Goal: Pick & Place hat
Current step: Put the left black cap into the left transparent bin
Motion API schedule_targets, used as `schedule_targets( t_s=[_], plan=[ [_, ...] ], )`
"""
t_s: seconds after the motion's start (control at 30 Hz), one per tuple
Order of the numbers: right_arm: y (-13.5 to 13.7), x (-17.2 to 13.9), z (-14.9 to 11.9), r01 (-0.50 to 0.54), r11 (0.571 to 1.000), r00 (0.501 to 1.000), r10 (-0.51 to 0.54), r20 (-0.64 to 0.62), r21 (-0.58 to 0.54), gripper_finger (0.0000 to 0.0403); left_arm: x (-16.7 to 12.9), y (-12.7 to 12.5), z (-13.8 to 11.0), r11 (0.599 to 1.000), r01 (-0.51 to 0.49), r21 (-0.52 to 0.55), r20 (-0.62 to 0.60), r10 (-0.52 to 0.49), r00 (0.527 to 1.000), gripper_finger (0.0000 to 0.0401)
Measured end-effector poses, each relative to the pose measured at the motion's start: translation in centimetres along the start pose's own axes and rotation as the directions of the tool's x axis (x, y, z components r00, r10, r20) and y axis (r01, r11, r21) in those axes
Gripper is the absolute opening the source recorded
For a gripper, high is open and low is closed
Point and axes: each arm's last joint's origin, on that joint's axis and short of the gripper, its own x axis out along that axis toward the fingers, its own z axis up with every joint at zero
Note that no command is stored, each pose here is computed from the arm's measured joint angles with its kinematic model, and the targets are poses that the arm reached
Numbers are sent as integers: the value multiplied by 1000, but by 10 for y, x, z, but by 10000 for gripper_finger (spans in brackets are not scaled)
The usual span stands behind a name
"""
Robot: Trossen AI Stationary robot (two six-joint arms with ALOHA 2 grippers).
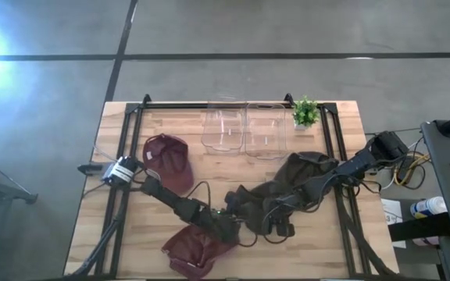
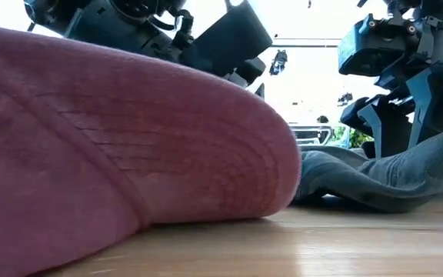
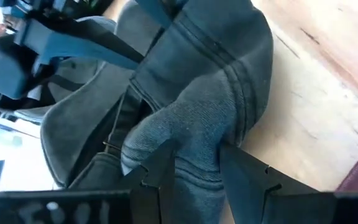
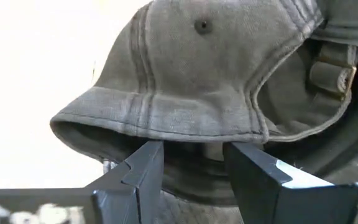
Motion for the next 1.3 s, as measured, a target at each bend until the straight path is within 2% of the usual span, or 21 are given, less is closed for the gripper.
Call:
schedule_targets(
  t_s=[0.3,0.67,0.9,1.03,1.17,1.3],
  plan=[
    [0,0,0,-2,1000,1000,2,-1,4,162,1,2,1,1000,-6,16,13,6,1000,112],
    [0,0,0,-3,1000,1000,3,0,1,162,2,4,5,1000,-11,21,20,11,1000,7],
    [0,0,0,1,1000,1000,-1,-5,4,162,-2,4,6,999,-5,46,-29,6,1000,7],
    [0,0,0,3,1000,1000,-3,-4,2,162,-7,-1,7,994,-72,76,-77,78,994,13],
    [0,0,0,11,1000,1000,-11,-1,14,162,-9,-4,8,995,-66,76,-76,71,995,44],
    [0,-9,5,60,998,997,-62,44,26,162,-10,-5,8,996,-69,52,-79,73,994,88]
  ],
)
